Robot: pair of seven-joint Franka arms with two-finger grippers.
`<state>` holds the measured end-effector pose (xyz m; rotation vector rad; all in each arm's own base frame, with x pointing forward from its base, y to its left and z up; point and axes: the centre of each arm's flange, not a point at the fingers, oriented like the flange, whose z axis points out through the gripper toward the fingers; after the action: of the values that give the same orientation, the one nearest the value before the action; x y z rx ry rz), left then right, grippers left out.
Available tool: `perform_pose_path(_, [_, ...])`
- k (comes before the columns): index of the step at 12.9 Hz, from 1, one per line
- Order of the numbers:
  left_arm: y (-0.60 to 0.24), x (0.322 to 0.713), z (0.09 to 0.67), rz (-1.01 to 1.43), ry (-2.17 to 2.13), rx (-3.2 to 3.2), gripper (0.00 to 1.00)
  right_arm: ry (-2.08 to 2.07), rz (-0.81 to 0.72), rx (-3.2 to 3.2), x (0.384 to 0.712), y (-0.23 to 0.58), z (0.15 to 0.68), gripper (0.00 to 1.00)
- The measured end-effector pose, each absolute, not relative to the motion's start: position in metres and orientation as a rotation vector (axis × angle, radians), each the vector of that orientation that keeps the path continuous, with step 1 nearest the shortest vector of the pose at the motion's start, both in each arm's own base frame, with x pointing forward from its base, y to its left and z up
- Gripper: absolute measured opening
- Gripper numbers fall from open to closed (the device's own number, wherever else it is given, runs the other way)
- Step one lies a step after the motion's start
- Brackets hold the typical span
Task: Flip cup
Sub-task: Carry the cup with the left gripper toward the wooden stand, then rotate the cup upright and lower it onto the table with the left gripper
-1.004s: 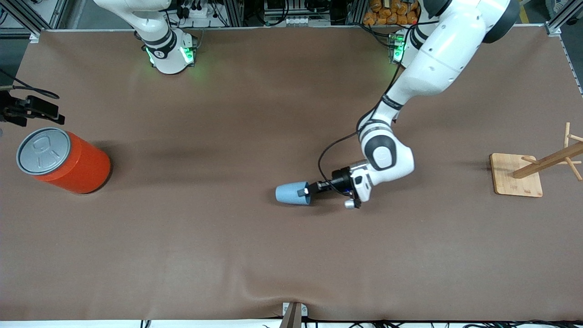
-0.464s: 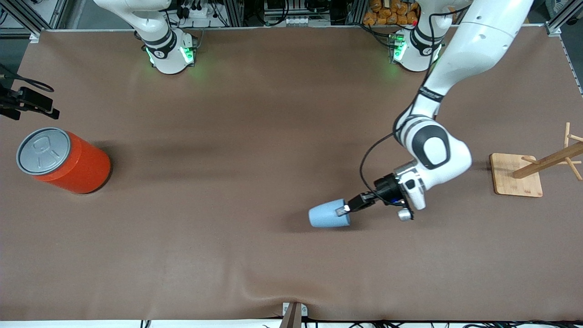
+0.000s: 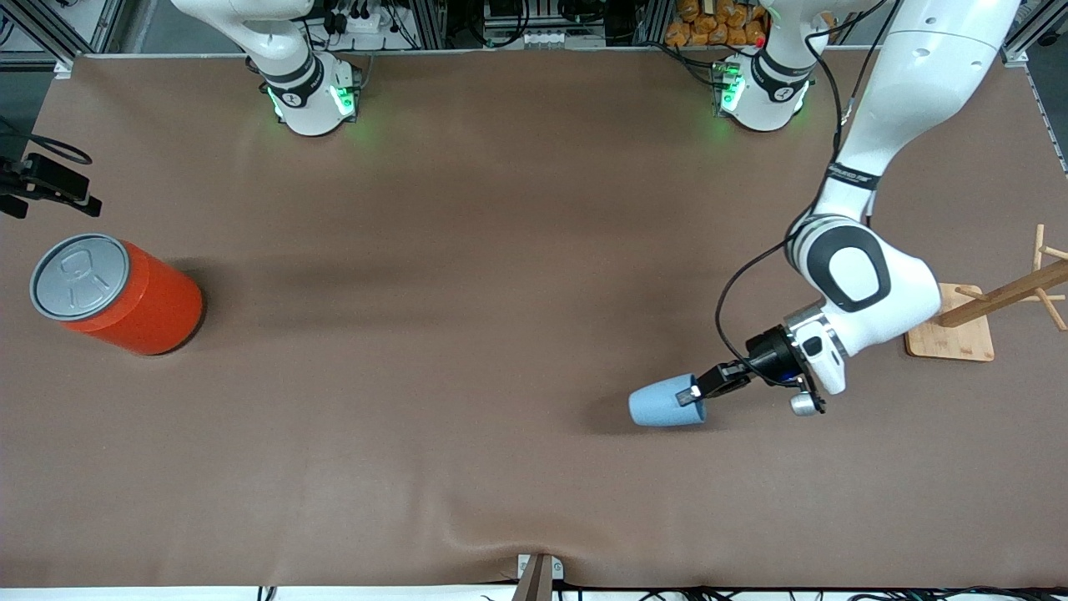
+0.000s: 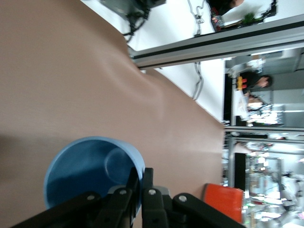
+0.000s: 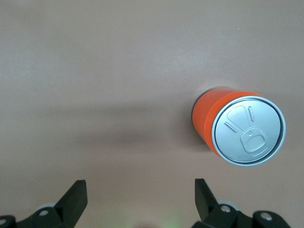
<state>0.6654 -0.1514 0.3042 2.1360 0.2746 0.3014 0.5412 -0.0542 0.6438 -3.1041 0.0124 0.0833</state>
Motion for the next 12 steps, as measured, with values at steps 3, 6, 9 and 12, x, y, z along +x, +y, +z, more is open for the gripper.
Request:
perform_pose_path(3, [-0.112, 0.66, 0.295, 0.282, 0.234, 2.268, 0.06, 0.058, 0.167, -3.097, 0.534, -0.054, 0.643, 1.0])
perform_pose_path(6, [-0.083, 0.651, 0.296, 0.279, 0.14, 2.406, 0.06, 0.082, 0.17, -3.097, 0.533, -0.058, 0.645, 1.0])
perform_pose_path(9, [-0.054, 0.651, 0.313, 0.274, 0.015, 2.637, 0.06, 0.085, 0.147, -3.111, 0.533, -0.059, 0.65, 1.0])
perform_pose_path(12, [-0.046, 0.649, 0.313, 0.245, -0.102, 2.842, 0.06, 0.105, 0.081, -3.115, 0.536, -0.062, 0.659, 1.0])
